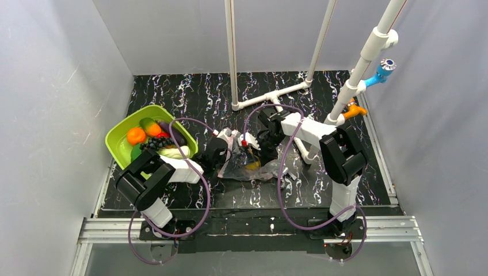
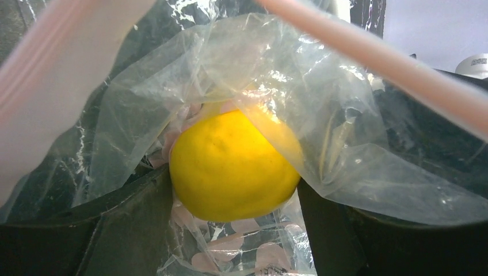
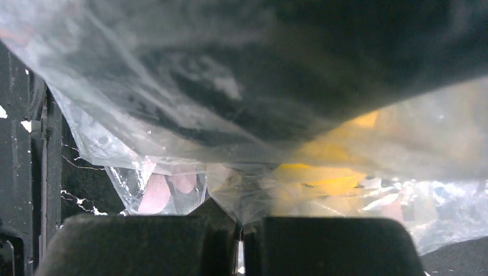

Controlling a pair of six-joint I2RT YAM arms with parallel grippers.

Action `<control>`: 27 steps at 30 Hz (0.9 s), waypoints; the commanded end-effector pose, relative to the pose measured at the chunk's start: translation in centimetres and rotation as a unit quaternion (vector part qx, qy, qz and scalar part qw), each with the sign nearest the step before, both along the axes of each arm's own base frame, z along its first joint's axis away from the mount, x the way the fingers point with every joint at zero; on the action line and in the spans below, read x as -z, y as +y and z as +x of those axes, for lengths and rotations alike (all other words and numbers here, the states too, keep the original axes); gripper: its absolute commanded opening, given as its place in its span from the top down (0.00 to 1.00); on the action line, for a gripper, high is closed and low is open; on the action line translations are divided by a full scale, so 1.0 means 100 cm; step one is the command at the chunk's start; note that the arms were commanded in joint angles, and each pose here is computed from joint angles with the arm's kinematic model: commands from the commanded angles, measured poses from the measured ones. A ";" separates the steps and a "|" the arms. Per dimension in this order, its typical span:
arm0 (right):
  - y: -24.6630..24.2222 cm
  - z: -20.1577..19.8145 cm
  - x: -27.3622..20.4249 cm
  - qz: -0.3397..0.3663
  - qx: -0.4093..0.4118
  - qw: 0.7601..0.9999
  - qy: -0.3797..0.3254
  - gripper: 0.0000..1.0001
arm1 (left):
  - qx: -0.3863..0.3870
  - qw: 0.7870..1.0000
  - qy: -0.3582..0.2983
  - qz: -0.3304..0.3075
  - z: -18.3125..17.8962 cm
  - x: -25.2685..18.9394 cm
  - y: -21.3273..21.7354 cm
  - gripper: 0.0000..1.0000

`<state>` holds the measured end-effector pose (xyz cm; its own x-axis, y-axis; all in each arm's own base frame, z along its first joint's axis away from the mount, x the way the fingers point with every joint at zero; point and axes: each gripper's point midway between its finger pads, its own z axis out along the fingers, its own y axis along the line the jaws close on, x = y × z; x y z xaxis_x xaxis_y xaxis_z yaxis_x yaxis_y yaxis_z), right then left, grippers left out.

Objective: Open the zip-top bag and remove the fake food
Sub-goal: Pick up the fake fruit from the zipper food storage bag.

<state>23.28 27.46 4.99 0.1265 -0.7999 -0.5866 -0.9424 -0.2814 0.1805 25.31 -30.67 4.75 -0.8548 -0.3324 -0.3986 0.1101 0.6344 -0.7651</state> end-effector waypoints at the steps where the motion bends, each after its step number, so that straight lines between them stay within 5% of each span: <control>1: 0.019 -0.005 -0.019 0.048 -0.003 0.999 0.008 0.99 | 0.028 1.000 0.008 0.003 -0.010 0.000 -0.012 0.25; 12: 0.021 -0.009 -0.022 0.053 -0.001 0.998 0.023 0.99 | -0.009 0.999 0.008 0.040 0.003 0.022 -0.003 0.28; 23: 0.022 -0.011 -0.024 0.058 0.000 0.998 0.037 0.99 | 0.006 0.999 -0.037 -0.005 0.006 0.003 -0.013 0.16; 25: 0.023 -0.012 -0.026 0.060 0.000 0.997 0.041 0.99 | 0.013 0.999 -0.037 -0.006 0.005 0.003 -0.014 0.17; 27: 0.023 -0.012 -0.028 0.065 0.002 0.997 0.045 0.99 | 0.013 0.999 -0.035 -0.001 0.004 0.005 -0.012 0.29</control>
